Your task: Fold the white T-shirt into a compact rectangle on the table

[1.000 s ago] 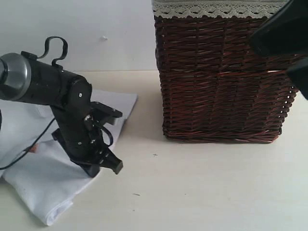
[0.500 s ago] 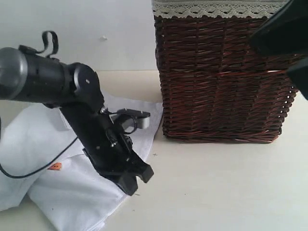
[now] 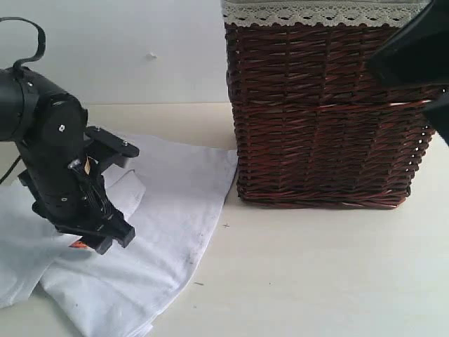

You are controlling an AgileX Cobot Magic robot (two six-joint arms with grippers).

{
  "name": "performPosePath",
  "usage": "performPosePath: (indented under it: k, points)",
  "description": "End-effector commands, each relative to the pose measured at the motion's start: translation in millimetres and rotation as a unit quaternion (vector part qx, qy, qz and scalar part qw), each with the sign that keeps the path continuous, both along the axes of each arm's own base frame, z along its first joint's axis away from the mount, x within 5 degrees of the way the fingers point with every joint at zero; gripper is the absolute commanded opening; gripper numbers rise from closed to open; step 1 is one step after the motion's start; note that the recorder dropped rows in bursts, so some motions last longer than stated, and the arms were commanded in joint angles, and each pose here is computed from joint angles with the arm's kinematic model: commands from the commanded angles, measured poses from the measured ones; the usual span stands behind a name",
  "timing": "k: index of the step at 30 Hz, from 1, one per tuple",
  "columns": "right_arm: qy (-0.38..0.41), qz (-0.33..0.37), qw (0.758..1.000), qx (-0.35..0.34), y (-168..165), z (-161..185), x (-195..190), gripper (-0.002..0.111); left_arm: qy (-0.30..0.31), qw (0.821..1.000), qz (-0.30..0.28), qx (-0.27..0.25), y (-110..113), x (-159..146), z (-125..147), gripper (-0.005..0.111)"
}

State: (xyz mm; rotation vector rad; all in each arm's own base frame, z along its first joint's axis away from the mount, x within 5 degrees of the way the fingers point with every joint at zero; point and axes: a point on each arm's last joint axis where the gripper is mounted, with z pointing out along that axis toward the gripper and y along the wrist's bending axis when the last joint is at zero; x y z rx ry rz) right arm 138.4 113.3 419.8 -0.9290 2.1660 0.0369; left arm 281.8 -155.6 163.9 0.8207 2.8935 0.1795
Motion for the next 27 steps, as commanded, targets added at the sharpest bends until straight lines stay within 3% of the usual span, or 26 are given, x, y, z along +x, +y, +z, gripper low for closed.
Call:
performPosePath:
  k: [1,7,15,18,22,27]
  points:
    - [0.003,-0.005,1.000,-0.001,-1.1,-1.6,0.1,0.000,-0.062,0.998,-0.010,-0.008,-0.4,9.2,-8.4,0.062]
    - [0.003,-0.004,1.000,-0.002,-1.1,-1.5,0.1,0.000,-0.078,0.992,0.000,0.096,15.5,17.5,-31.1,0.062]
    - [0.003,-0.004,1.000,-0.002,-1.1,-1.5,0.1,0.000,-0.090,0.992,-0.011,0.084,11.2,20.0,-34.6,0.061]
    - [0.003,-0.004,1.000,-0.002,-1.1,-1.5,0.1,0.000,-0.111,0.987,0.007,0.117,18.1,23.4,-31.8,0.042]
    - [0.009,-0.003,1.000,-0.010,-0.3,-8.4,1.0,0.000,-0.117,0.985,0.007,0.123,19.1,24.4,-31.0,0.000]
    - [0.011,-0.002,1.000,-0.014,0.5,-13.2,1.8,0.000,-0.129,0.983,-0.012,0.131,19.5,26.7,-28.9,0.000]
